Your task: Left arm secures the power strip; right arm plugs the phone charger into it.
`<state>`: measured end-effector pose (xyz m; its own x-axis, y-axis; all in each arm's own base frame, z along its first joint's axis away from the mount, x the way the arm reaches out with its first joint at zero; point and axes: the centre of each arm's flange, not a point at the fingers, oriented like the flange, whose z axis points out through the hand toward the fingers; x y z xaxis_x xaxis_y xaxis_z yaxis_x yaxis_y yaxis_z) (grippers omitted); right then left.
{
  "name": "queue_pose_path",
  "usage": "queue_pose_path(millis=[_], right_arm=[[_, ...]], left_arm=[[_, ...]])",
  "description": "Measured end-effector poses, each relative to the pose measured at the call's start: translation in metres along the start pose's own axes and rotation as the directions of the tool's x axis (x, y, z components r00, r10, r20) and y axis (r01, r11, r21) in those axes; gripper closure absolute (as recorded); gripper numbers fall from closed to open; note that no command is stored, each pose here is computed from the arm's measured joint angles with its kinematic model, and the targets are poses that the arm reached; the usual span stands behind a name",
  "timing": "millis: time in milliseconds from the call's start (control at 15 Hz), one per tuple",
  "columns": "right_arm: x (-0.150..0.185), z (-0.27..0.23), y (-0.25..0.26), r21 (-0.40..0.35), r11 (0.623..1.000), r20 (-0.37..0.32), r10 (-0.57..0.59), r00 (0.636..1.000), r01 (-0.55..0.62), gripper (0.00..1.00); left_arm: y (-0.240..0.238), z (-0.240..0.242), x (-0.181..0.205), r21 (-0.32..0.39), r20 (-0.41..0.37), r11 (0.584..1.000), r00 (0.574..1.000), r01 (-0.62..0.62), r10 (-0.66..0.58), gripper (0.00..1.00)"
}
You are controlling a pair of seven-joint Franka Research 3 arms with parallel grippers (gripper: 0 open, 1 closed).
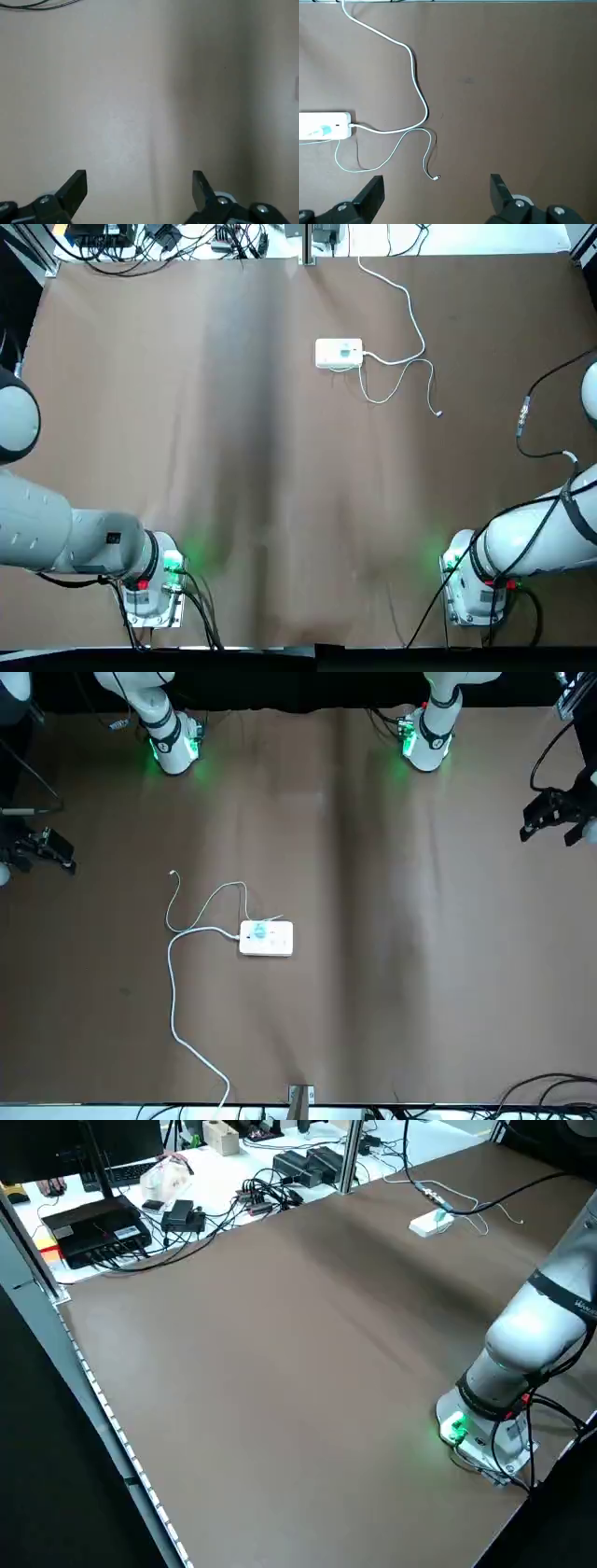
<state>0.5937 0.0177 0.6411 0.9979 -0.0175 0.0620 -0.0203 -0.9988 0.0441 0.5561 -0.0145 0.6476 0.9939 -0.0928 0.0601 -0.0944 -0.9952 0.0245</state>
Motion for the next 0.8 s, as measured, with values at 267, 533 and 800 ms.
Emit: queue_pose_path(millis=[267,533,800], right_arm=[[0.0,0.002,0.0,0.0,1.0,0.005,0.0,1.0,0.0,0.0],[0.0,0.004,0.0,0.0,1.0,0.009,-0.001,1.0,0.001,0.0],[0.0,0.007,-0.002,0.001,1.0,0.013,-0.003,1.0,0.003,0.0]], left_arm=[[0.001,0.003,0.001,0.001,0.0,1.0,1.0,0.001,-0.001,0.0],[0.006,0.0,0.0,0.001,-0.006,0.999,0.999,0.053,-0.053,0.0],[0.019,-0.006,-0.003,0.0,-0.017,0.999,0.999,0.044,-0.044,0.0]])
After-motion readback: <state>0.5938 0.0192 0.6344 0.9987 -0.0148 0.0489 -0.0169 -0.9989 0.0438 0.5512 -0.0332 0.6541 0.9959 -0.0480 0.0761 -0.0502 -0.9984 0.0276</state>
